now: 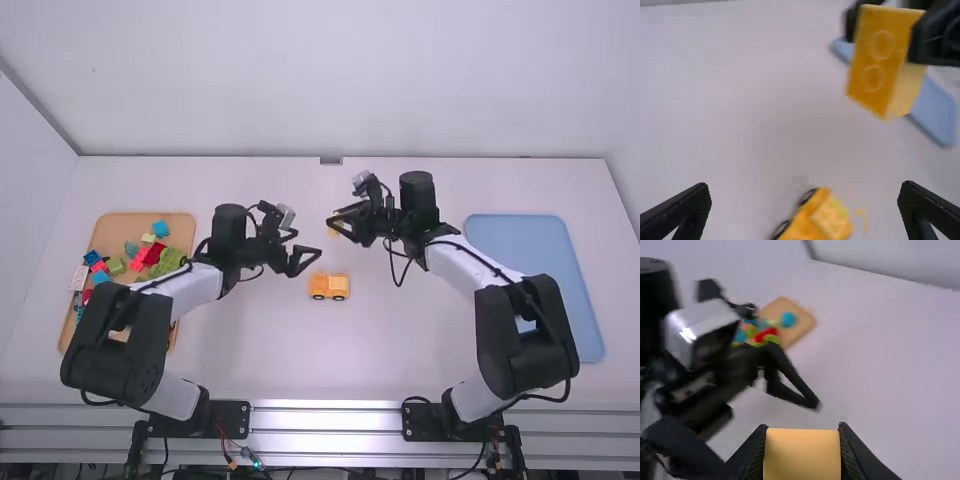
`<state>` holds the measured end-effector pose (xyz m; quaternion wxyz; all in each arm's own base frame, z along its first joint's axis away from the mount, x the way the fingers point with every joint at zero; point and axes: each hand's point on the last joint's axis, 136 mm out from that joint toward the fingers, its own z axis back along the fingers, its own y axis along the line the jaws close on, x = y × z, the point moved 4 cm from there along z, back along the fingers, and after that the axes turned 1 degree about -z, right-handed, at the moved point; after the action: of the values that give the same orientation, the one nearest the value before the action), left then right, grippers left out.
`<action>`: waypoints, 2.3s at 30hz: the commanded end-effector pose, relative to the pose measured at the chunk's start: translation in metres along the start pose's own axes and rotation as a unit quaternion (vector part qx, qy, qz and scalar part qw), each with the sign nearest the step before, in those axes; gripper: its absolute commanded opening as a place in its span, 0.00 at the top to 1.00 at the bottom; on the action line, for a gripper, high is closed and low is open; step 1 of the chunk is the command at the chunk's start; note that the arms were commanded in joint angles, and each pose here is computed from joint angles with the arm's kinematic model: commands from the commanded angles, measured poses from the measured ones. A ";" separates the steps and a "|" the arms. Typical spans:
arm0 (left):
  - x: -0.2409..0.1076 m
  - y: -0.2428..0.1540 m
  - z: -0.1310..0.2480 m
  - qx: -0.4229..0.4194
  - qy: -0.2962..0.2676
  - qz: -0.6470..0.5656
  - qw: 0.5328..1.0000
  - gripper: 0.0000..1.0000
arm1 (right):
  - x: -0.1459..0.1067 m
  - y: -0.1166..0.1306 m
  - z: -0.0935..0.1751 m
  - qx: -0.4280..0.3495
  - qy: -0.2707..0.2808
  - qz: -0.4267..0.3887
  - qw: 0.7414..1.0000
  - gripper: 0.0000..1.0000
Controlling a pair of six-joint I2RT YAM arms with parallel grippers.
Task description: Assemble lego blocks to make yellow taxi
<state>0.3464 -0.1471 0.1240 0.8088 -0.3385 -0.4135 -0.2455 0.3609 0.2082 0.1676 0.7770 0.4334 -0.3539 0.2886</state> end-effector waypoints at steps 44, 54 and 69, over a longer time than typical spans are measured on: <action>-0.013 -0.022 0.252 0.494 -0.271 -0.022 0.826 0.01 | -0.124 0.063 -0.175 -0.092 0.490 0.315 0.807 0.82; -0.013 -0.022 0.252 0.494 -0.271 -0.022 0.826 0.01 | -0.123 0.063 -0.178 -0.088 0.482 0.314 0.813 0.72; -0.012 -0.022 0.253 0.498 -0.272 -0.023 0.823 0.01 | -0.107 0.066 -0.179 -0.084 0.464 0.320 0.821 0.01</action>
<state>0.1980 0.0285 0.2309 0.7178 0.0620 -0.6898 0.0720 0.2920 0.3724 0.0328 0.7462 0.0318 -0.0716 0.6611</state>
